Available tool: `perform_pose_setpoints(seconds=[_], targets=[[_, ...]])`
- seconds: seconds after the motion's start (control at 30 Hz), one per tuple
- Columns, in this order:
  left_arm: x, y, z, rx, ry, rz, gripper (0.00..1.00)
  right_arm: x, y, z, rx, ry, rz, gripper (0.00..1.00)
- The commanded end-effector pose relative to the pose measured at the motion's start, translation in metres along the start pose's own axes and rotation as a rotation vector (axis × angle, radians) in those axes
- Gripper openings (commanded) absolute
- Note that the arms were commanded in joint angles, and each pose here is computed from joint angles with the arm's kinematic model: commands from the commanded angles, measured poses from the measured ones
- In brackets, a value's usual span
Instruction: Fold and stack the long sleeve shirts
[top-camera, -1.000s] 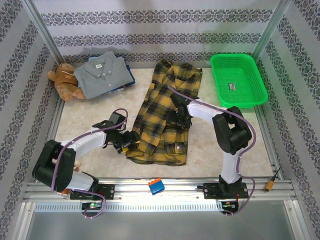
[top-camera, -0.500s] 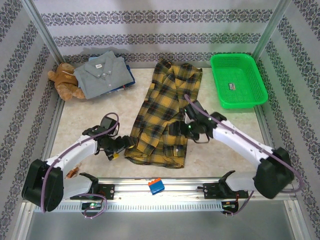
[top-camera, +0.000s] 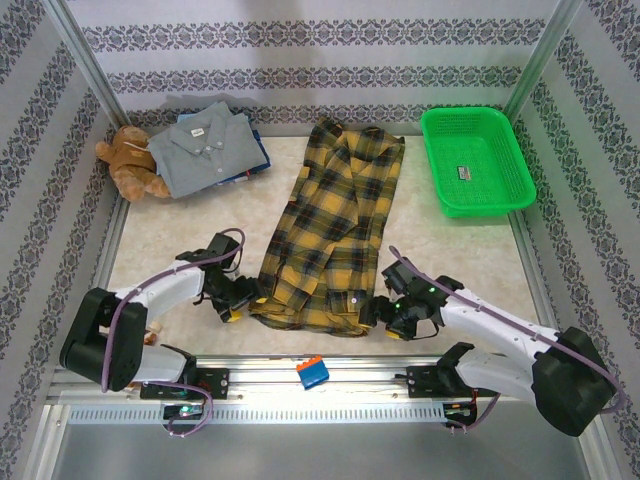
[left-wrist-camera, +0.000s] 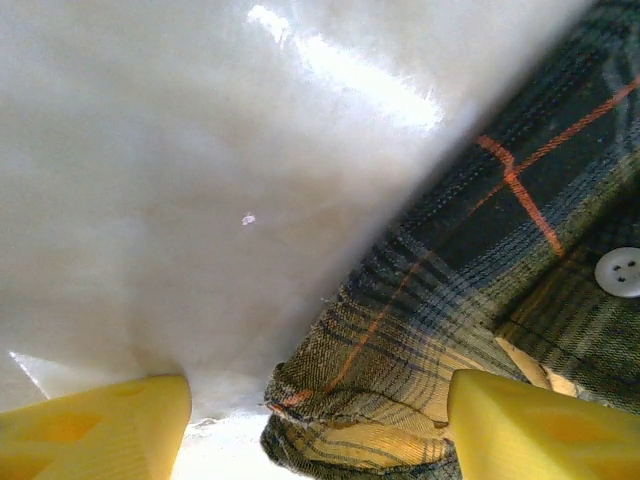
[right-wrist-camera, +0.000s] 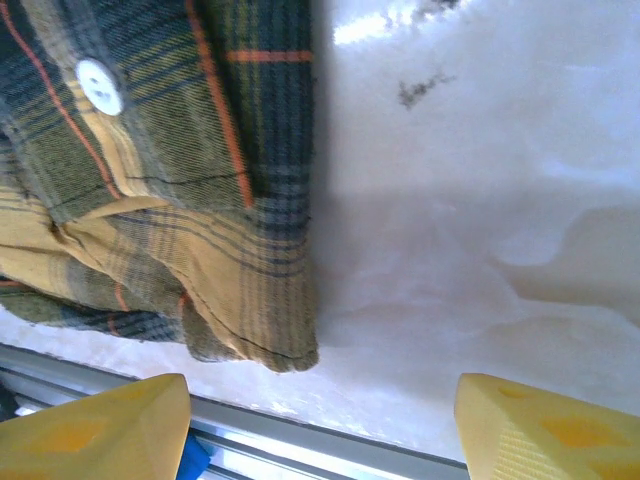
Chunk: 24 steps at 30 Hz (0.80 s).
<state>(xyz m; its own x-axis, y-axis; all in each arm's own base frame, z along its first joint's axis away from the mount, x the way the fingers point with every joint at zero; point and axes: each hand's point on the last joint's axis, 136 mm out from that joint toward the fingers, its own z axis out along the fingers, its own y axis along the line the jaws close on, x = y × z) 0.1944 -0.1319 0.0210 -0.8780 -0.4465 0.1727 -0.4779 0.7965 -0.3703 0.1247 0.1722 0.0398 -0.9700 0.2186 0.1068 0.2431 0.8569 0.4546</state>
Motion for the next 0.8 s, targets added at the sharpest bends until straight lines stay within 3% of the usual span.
perform_pose_setpoints(seconds=[0.0, 0.77], targets=[[-0.014, -0.023, 0.010, 0.094, -0.022, 0.080, 0.70, -0.001, 0.014, 0.004, -0.057, 0.003, -0.004, 0.70], [-0.009, -0.043, 0.012, 0.118, 0.057, 0.057, 0.62, -0.004, 0.034, 0.038, 0.016, 0.096, -0.072, 0.61]])
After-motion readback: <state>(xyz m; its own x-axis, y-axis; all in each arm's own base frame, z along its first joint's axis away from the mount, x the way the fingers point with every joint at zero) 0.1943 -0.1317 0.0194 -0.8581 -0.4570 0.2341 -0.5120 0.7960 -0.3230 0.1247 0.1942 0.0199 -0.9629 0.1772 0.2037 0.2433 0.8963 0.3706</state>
